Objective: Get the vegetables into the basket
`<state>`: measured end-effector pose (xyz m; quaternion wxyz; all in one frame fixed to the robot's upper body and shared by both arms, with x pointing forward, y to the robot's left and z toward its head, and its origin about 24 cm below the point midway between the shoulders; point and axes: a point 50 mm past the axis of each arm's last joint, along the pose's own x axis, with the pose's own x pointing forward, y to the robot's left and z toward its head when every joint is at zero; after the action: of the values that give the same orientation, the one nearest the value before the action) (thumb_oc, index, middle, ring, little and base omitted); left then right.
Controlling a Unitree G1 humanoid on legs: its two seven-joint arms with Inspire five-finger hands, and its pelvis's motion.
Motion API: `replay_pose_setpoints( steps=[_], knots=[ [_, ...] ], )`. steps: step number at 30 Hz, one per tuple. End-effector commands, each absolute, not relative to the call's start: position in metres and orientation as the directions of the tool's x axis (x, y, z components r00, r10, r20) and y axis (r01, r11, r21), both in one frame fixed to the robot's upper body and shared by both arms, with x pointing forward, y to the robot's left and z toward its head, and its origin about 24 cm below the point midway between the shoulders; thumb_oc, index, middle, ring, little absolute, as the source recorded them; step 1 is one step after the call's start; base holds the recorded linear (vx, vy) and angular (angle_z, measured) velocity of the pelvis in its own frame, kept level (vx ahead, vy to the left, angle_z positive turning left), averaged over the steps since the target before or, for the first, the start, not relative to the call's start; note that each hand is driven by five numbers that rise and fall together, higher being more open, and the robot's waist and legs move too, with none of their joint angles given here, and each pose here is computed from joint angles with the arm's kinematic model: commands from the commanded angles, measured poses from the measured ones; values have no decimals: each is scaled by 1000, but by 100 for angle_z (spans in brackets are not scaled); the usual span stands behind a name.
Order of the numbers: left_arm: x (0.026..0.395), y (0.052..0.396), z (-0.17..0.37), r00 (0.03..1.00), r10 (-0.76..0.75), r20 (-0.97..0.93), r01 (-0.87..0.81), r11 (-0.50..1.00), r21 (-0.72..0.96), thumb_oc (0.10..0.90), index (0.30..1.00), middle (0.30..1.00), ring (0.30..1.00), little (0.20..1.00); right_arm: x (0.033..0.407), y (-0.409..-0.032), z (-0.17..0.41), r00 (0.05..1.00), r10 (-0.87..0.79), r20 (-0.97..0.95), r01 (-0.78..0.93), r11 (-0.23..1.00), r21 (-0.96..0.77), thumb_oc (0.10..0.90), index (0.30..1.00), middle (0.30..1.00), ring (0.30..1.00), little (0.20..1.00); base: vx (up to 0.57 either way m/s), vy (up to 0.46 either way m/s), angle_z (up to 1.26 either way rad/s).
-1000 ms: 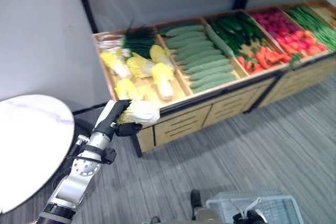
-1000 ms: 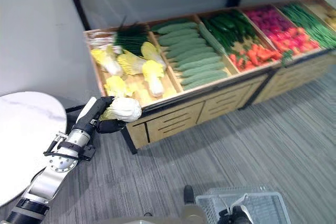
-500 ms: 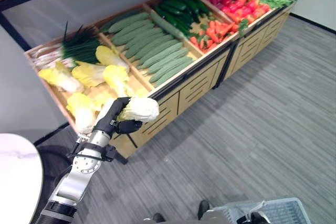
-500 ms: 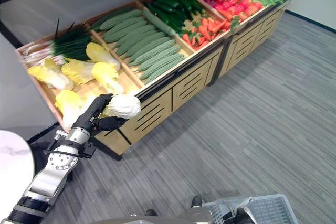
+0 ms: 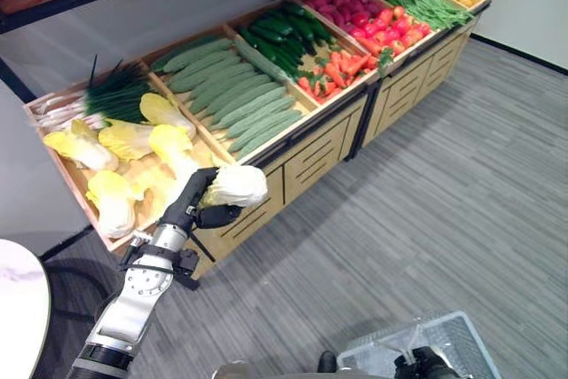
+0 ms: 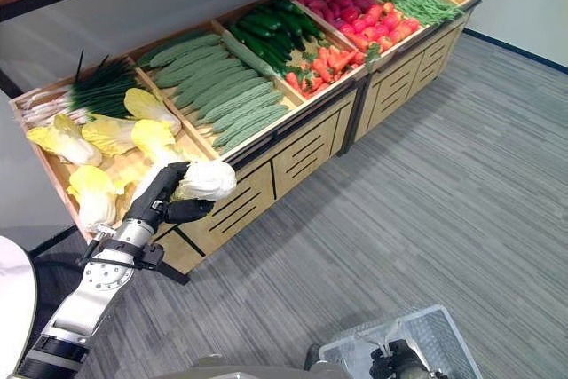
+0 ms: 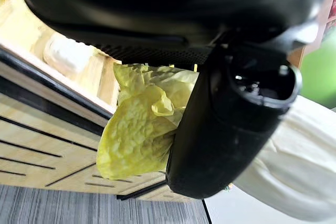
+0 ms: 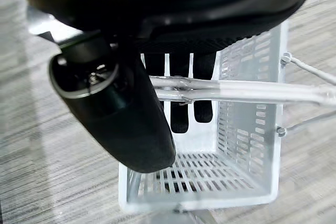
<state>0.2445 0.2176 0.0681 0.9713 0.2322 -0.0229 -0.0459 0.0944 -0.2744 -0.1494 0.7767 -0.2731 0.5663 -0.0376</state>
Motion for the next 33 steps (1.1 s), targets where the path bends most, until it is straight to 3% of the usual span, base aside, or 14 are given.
replay_pose_setpoints(
  steps=[1,4,16,19,33],
  knots=[
    [256,215,133,931,-114,347,-46,906,420,400,300,300,300,300,93,-283,-147,352,-394,-849,-244,837,-490,400,300,300,300,300,104,322,-42],
    [254,215,141,921,-144,361,-40,889,457,400,300,300,300,300,91,-280,-148,345,-396,-851,-192,857,-477,400,300,300,300,300,68,354,-39],
    [256,222,152,910,-139,390,-84,860,504,400,300,300,300,300,112,-262,-148,420,-343,-840,-247,848,-469,400,300,300,300,300,-44,224,-75],
    [259,220,156,906,-148,397,-80,861,503,400,300,300,300,300,111,-258,-149,433,-320,-843,-344,806,-482,400,300,300,300,300,-81,-31,-100],
    [258,225,140,934,-115,339,-63,879,473,400,300,300,300,300,112,-254,-149,446,-295,-845,-409,773,-486,400,300,300,300,300,8,-246,-17]
  ],
)
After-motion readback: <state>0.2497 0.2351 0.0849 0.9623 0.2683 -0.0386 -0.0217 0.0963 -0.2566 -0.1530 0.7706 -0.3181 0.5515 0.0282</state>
